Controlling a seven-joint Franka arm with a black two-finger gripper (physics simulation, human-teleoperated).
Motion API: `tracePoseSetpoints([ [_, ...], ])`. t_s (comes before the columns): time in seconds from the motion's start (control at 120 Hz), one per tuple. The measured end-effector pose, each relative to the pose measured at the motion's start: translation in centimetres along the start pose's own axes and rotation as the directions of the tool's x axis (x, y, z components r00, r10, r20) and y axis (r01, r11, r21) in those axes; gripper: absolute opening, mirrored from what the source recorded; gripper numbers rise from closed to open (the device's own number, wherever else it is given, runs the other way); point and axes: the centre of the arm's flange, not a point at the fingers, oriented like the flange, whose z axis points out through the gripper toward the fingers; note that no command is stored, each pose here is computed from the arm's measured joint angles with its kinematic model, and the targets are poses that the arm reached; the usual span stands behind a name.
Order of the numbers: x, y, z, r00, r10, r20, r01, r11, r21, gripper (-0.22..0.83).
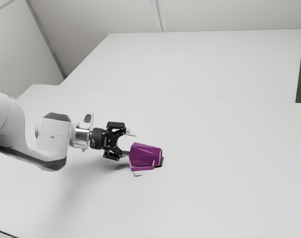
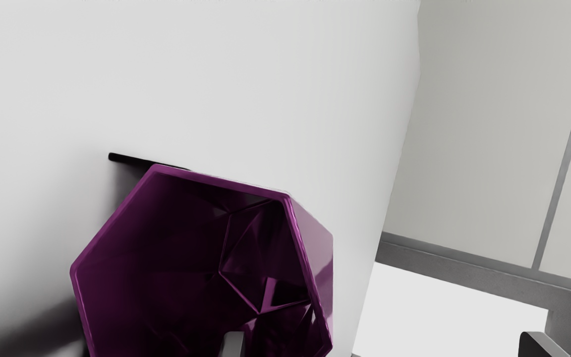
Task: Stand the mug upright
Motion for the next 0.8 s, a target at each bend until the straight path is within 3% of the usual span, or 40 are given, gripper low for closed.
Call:
tracePoseSetpoints([
  [0.317, -0.4, -0.6, 2.5, 0.997, 0.073, -0.009, -0.073, 0.997, -0.037, 0.6],
  [0.55, -0.3, -0.4, 2.6, 0.992, 0.119, -0.031, -0.121, 0.992, -0.048, 0.08],
  [0.667, -0.4, -0.3, 2.9, 0.99, 0.136, -0.03, -0.138, 0.989, -0.05, -0.04],
  [0.8, -0.5, -0.3, 3.4, 0.988, 0.151, -0.025, -0.152, 0.987, -0.046, -0.11],
])
